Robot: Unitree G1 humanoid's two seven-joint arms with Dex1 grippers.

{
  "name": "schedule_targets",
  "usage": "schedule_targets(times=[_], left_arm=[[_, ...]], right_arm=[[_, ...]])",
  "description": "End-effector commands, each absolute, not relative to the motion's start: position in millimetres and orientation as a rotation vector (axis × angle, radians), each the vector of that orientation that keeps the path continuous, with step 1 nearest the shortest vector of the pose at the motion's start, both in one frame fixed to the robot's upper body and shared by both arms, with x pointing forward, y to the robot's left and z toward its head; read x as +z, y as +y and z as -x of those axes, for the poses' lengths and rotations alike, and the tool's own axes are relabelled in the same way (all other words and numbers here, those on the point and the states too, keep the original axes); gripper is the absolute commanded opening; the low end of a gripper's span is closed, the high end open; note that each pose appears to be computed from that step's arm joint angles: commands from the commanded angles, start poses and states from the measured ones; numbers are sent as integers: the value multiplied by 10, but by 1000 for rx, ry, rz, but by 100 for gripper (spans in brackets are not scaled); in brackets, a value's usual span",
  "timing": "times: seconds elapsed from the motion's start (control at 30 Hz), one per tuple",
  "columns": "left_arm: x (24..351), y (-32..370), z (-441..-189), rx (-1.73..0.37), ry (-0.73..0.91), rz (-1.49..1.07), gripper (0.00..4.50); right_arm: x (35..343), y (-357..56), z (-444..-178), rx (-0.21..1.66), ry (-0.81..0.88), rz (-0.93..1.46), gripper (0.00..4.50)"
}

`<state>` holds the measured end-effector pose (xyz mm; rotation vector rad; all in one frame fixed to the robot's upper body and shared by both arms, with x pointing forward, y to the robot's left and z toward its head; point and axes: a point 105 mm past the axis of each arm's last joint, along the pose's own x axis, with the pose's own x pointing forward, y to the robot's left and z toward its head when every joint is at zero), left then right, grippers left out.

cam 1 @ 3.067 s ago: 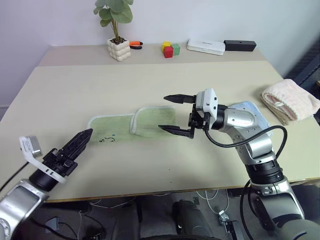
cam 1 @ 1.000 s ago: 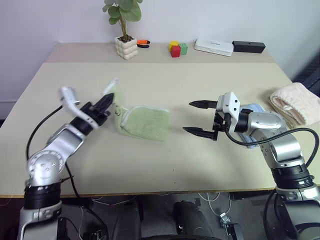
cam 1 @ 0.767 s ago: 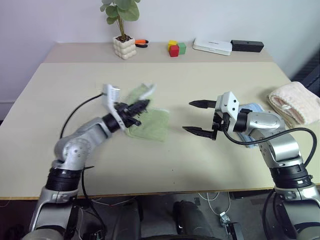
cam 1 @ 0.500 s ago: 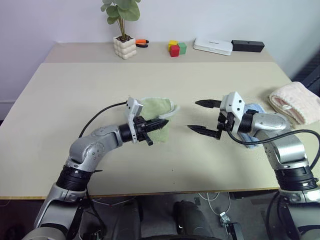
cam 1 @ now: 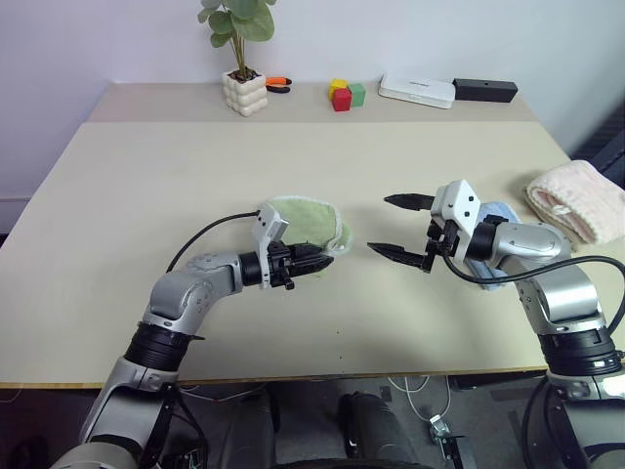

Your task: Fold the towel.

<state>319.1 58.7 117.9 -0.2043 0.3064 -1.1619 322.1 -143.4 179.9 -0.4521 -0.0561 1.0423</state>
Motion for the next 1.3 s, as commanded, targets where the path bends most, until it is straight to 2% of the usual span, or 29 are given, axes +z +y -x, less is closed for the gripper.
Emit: schedule_targets(times=[0.03, 0.07, 0.2, 0.27, 0.37, 0.43, 0.47, 0.5, 0.53, 0.73, 0.77, 0.87, 1.03, 1.3], left_arm=[[1353, 535, -3047, -1263, 254, 206, 403], [1366, 534, -3004, -1287, 254, 206, 446], [1591, 603, -2720, -1459, 211, 248, 446], [1697, 657, -2666, -1487, 180, 273, 446], [1885, 787, -2852, -1386, 105, 348, 446], [2034, 926, -3080, -1256, 9, 358, 446], [2113, 998, -3191, -1186, -37, 381, 395], [2172, 1063, -3285, -1122, -70, 407, 366], [2202, 1097, -3333, -1087, -85, 427, 322], [1999, 1112, -3576, -867, -86, 392, 14], [1969, 1120, -3631, -819, -84, 407, 0], [1881, 1135, -3759, -695, -84, 403, 0], [1789, 1064, -3825, -619, -88, 415, 0], [1550, 923, -3797, -604, -25, 412, 0]], right_arm=[[1991, -1388, -3212, 1039, -135, 479, 450], [1994, -1385, -3215, 1039, -136, 477, 450], [2034, -1380, -3262, 1024, -154, 464, 450], [2076, -1378, -3295, 1008, -172, 447, 450], [2164, -1376, -3359, 965, -210, 397, 450], [2219, -1349, -3392, 939, -238, 363, 450], [2245, -1340, -3421, 914, -251, 339, 450], [2256, -1328, -3456, 890, -255, 319, 396], [2261, -1322, -3478, 874, -255, 306, 371], [2266, -1021, -3641, 706, -314, 182, 61], [2256, -952, -3652, 673, -319, 146, 7], [2171, -788, -3674, 588, -303, 47, 7], [1935, -484, -3655, 514, -246, -13, 7], [1469, -124, -3626, 551, -110, 52, 7]])
